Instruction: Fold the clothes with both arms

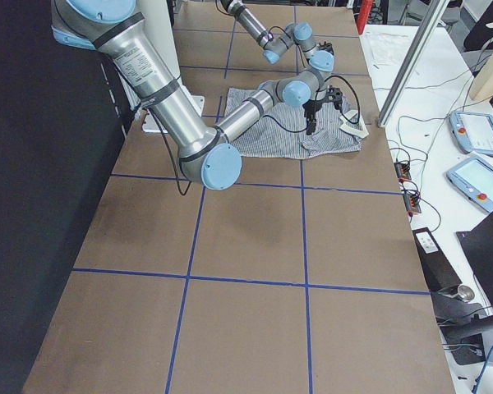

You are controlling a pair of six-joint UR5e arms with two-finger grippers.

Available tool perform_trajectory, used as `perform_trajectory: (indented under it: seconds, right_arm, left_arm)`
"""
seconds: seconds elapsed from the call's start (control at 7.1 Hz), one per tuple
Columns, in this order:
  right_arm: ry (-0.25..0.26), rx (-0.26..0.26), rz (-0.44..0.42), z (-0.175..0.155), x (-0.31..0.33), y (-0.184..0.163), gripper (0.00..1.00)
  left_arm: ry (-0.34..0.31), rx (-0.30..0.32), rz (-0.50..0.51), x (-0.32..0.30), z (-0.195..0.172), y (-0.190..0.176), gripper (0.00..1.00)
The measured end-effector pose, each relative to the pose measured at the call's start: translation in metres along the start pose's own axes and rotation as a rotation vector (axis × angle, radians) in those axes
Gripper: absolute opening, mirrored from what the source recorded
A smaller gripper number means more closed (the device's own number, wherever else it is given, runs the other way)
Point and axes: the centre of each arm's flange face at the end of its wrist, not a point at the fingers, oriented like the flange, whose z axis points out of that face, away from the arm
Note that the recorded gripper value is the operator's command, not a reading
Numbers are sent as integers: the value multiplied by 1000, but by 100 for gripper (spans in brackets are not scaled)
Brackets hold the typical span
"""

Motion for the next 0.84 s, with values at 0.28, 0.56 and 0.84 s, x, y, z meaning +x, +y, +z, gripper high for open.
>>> perform_trajectory:
  seconds: [0.28, 0.56, 0.84]
  right_arm:
    - [1, -1, 0, 1, 1, 0, 100]
    - [0, 0, -1, 1, 1, 0, 100]
    - [0, 0, 0, 1, 0, 0, 100]
  left_arm:
    - [1, 0, 16, 2, 0, -1, 95]
    - [-3, 2, 24, 1, 0, -2, 99]
    - [-14, 3, 28, -3, 4, -1, 99]
